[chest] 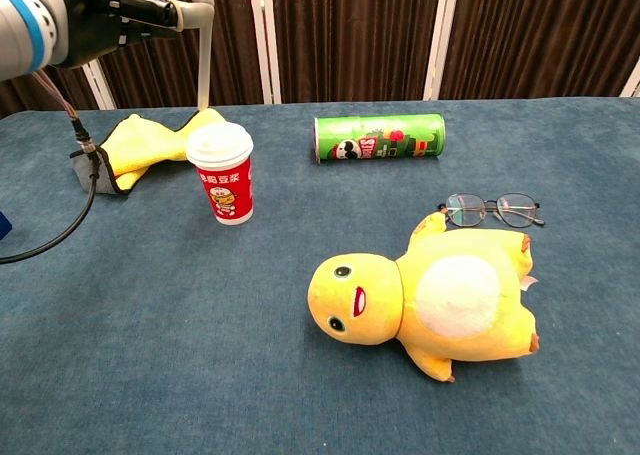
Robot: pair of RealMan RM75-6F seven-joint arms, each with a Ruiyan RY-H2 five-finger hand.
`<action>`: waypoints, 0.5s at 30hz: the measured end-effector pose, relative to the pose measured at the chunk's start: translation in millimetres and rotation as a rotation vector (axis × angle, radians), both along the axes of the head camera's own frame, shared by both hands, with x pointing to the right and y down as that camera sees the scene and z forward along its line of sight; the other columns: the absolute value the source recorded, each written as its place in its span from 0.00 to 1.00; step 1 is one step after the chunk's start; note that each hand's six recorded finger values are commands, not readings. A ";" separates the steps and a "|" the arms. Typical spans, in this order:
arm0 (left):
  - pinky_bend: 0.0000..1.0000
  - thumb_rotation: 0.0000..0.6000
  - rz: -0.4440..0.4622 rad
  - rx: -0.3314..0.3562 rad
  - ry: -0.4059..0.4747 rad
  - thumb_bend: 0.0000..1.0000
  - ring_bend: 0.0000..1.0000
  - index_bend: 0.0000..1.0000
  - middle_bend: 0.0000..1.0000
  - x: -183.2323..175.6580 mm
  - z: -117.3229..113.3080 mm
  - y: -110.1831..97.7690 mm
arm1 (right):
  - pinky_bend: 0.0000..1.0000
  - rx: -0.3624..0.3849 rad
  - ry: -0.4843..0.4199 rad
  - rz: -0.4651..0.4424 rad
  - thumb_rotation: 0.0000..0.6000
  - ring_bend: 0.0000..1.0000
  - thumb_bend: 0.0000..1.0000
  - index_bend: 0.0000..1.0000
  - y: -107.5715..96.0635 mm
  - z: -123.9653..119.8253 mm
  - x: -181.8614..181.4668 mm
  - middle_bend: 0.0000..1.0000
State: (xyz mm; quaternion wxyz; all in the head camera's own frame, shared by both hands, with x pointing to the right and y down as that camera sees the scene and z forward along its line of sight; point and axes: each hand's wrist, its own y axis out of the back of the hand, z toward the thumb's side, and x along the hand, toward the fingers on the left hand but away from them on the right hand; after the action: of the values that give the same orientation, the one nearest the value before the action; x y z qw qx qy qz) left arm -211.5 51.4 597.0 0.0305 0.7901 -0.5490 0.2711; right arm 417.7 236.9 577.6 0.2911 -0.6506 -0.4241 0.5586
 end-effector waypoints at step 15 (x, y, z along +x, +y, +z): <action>0.00 1.00 -0.034 -0.038 0.019 0.40 0.00 0.59 0.06 -7.5 25.5 -1.6 | 0.00 -0.022 0.007 0.000 1.00 0.00 0.09 0.12 1.9 7.5 1.4 0.00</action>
State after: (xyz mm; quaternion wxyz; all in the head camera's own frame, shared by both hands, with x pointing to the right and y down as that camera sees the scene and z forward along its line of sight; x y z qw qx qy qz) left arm -219.1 49.9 622.5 0.0552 0.7823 -0.5570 0.2733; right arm 419.2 238.8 585.1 0.2856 -0.6518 -0.4167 0.5657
